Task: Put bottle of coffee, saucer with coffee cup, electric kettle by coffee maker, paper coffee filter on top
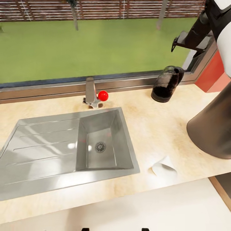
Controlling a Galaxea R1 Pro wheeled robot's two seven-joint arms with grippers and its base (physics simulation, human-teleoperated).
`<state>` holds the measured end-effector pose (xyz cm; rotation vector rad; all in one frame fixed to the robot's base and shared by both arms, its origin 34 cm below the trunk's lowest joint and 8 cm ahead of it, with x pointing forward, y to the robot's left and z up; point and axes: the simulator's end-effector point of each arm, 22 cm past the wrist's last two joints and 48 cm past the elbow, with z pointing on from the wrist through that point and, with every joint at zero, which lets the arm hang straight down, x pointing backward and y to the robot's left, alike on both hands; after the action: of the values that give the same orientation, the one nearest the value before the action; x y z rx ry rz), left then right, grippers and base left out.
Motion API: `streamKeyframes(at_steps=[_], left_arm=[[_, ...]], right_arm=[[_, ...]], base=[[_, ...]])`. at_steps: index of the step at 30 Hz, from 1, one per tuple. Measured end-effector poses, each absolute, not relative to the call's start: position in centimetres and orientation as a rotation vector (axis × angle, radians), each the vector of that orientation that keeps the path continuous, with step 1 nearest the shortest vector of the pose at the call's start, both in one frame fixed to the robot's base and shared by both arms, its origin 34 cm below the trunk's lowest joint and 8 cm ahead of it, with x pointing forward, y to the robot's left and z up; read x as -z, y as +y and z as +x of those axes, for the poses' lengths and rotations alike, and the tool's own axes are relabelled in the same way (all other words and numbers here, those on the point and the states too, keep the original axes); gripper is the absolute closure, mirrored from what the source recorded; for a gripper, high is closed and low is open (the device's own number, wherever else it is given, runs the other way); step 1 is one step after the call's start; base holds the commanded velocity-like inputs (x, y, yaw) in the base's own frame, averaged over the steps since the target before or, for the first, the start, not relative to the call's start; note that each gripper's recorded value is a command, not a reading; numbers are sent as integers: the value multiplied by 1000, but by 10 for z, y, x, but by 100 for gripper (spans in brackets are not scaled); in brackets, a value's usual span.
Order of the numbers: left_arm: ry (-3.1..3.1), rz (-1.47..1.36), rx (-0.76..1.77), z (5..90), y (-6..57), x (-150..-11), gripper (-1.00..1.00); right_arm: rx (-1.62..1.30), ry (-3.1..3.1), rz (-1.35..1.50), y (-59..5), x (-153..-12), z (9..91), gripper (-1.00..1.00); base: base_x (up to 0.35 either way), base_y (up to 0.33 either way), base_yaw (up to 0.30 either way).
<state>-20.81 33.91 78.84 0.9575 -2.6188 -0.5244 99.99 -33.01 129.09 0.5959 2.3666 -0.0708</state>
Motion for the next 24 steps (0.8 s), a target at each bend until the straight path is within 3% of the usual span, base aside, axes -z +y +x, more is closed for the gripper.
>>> streamKeyframes(at_steps=[18,24], left_arm=[[-2590,928,524,-226,344,-811,-100],[-2592,929,519,-226,342,-810,-100]], right_arm=[[105,2328,646,-357,-1289,1005,-100],[142,2286,673,-371,-1302,1004,-100]], base=[[2,0,96],[177,30,2]])
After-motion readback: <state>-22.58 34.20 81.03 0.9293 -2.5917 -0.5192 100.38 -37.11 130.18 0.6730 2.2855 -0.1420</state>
